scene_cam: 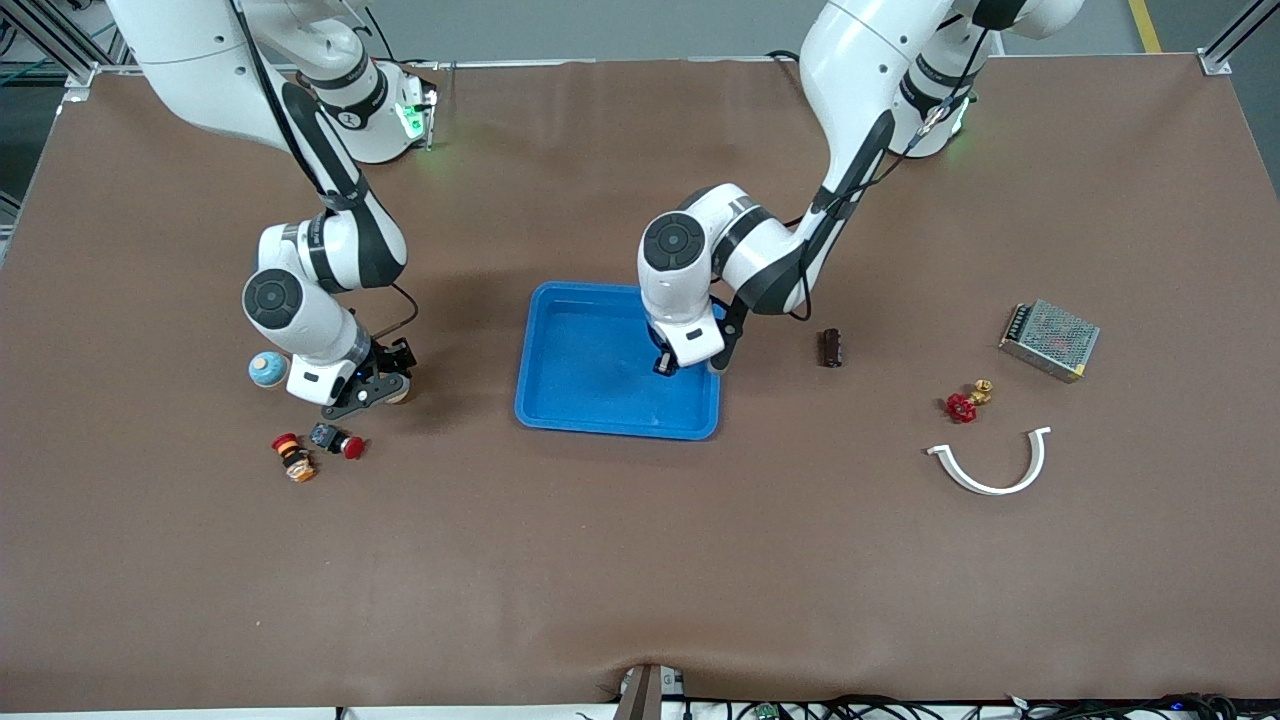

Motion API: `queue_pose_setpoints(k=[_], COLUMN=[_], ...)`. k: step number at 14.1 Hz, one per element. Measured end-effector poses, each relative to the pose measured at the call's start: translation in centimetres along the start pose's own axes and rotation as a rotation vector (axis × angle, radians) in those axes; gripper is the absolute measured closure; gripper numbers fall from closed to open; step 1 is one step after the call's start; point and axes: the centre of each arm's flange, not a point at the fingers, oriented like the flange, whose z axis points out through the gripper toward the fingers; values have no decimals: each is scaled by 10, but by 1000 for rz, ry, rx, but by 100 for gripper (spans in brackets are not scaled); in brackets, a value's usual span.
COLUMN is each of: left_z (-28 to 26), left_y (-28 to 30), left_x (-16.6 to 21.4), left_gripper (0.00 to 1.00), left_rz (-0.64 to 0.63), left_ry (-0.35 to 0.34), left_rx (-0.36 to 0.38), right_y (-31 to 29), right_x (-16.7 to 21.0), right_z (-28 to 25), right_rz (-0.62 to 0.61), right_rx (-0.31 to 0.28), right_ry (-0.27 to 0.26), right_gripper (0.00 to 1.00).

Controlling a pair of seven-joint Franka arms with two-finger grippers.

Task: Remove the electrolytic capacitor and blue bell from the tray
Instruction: 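Carry the bell beside the first bell while the left gripper lifts the capacitor, then release the bell and retract the right arm while the left gripper carries the capacitor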

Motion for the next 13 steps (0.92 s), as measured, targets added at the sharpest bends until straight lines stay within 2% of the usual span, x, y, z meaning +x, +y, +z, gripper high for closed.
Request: queue_pose_setpoints(k=[4, 7, 10, 11, 13], left_z=[-22, -23, -24, -27, -37], left_y=[-4, -6, -3, -2, 1], left_x=[3, 6, 19, 31, 60], left_gripper=[67, 67, 67, 67, 67], left_rz=[363, 553, 705, 766, 870], left_ry=[12, 12, 8, 5, -4], left_rx=[34, 58, 70, 80, 106], right_y=[0, 1, 0, 0, 2], right_x=[-1, -1, 1, 3, 8], right_z=[3, 8, 5, 1, -22], right_rz=[0, 1, 0, 0, 1], right_rx=[0, -3, -3, -1, 12], right_ry=[-1, 1, 4, 2, -26], right_gripper=[34, 32, 4, 0, 0])
